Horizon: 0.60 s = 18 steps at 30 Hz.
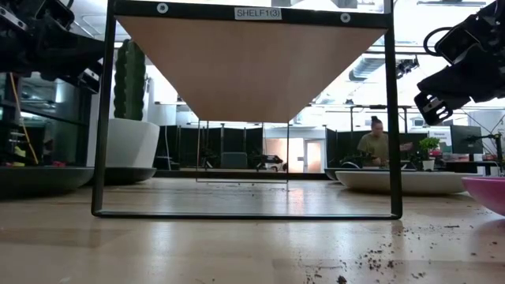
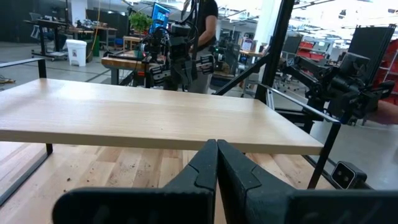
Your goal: Place and stack plates onto a shelf
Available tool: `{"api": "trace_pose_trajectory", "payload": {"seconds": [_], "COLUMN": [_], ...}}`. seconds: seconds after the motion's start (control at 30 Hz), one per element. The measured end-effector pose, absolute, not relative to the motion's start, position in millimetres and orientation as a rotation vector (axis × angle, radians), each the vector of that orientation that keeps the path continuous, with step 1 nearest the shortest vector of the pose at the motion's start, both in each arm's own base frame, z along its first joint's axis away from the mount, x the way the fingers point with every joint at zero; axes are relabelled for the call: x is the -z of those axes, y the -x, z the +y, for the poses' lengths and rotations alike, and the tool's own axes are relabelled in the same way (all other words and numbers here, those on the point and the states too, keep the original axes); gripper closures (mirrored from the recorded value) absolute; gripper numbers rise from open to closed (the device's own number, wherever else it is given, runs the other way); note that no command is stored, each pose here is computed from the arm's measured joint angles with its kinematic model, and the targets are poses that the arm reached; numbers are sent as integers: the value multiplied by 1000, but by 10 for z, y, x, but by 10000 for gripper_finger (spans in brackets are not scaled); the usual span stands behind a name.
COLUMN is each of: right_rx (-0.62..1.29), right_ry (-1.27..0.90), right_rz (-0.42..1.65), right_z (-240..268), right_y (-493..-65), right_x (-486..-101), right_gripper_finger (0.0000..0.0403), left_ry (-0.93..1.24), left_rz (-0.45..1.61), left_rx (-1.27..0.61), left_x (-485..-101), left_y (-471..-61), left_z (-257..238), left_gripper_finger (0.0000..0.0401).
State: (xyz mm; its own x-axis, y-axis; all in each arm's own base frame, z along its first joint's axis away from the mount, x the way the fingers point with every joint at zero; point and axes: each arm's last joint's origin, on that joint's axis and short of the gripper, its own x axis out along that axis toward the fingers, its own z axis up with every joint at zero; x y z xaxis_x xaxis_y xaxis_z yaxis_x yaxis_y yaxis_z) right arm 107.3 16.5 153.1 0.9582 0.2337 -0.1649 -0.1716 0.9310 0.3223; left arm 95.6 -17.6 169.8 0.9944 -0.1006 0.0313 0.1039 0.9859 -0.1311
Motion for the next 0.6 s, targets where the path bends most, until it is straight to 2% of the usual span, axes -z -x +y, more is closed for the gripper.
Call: {"api": "trace_pose_trajectory", "payload": {"seconds": [0.47, 0.6], "right_rx": [-204, -125], "right_ry": [-254, -261], "right_rz": [190, 84], "right_z": [162, 138], "right_y": [-1075, -1090], "right_x": [-1535, -1626], "right_gripper_finger": [402, 402], "left_ry": [133, 133], "left_rz": [-24, -24], "left_rx": [103, 103], "left_x": [-1698, -1697], "left_y": [-957, -956], "left_z": [-176, -176], "left_gripper_finger": [401, 401]}}
